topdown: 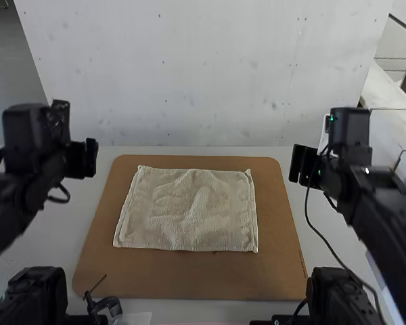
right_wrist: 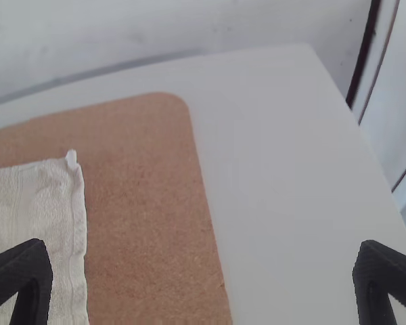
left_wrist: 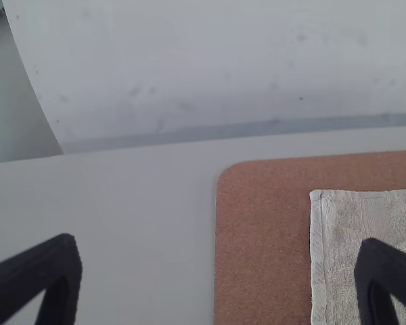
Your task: Fold the towel.
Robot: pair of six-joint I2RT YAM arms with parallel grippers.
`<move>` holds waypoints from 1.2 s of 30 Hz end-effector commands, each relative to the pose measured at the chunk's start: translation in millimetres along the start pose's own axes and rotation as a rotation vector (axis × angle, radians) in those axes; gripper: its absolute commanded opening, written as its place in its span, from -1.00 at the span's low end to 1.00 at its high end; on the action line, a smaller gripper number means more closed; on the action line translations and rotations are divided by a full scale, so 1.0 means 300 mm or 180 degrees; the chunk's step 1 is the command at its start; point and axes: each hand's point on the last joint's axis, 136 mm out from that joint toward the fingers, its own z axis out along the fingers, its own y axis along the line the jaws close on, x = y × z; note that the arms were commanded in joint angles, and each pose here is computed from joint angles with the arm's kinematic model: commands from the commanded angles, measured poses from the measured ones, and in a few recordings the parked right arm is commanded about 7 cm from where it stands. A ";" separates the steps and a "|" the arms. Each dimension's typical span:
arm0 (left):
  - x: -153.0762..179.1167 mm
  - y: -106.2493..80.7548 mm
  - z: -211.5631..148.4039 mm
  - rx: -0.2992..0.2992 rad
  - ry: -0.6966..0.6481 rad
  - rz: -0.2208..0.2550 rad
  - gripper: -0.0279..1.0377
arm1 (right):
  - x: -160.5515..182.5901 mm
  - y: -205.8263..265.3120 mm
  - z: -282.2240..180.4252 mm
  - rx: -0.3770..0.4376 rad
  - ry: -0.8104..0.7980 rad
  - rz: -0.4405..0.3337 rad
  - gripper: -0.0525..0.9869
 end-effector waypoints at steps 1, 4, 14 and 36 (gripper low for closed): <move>-0.028 -0.019 0.077 0.0095 0.0186 0.0051 0.73 | -0.028 0.047 0.061 -0.0206 0.0159 -0.0009 0.95; -0.004 -0.057 0.140 0.0293 0.0398 0.0048 0.73 | -0.009 0.054 0.151 -0.0316 0.0439 0.0158 0.94; 0.067 -0.109 0.316 0.0522 0.0832 -0.0042 0.74 | -0.001 0.040 0.349 -0.0470 0.0865 0.0502 0.90; 0.100 -0.097 0.415 0.0463 0.0963 -0.0087 0.74 | 0.172 0.096 0.711 -0.0229 0.1483 0.0082 0.84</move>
